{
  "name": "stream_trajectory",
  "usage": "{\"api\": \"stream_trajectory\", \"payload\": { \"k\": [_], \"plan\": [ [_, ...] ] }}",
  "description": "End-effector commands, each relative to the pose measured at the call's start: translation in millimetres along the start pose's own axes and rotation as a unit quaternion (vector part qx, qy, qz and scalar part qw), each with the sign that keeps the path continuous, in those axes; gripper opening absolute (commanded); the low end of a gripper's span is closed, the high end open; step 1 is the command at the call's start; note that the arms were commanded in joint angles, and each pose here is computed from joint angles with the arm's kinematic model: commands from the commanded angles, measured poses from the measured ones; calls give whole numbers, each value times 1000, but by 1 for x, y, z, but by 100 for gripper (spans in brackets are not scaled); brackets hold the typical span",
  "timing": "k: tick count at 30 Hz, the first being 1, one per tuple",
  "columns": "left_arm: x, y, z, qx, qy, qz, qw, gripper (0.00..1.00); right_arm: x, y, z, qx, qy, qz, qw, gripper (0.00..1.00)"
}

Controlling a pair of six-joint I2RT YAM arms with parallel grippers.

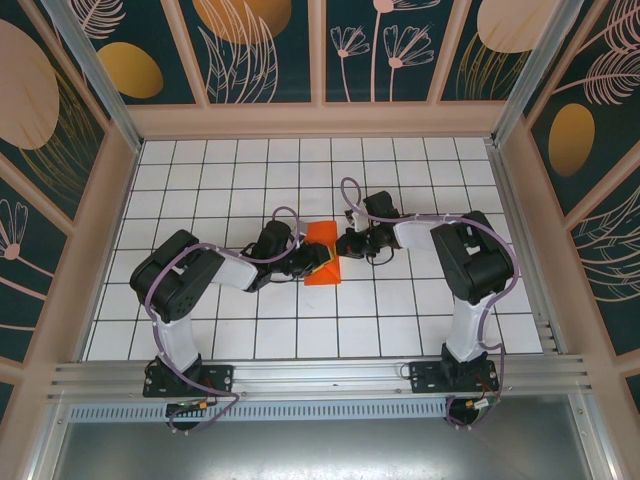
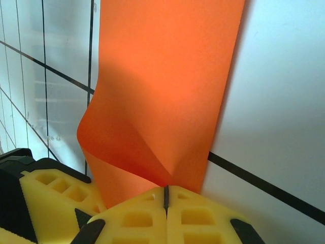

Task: Fold a paper plane with a square sheet of paper (pick it up from the middle)
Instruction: Fold the triangle a second time at the center of the table.

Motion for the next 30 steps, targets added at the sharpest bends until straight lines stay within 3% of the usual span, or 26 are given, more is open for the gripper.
{"api": "stream_trajectory", "payload": {
  "k": [1,30],
  "plan": [
    [-24,-3,0,-2,35,34,999,32,1,0,-6,-2,-16,-1,1000,1],
    [3,7,-1,3,2,-8,1000,30,-2,0,-14,-7,-17,14,1000,0]
  ]
}}
Point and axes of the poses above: each hand's point on the last joint's axis, 136 mm out from that joint toward the fingers, its own y axis out along the fingers, its own x axis along the line the jaws close on, z = x × y, the point moved 4 cm from there along -y, back along the fingers, and after that the axes turned 12 degrees about -y, right-handed, at the moved point
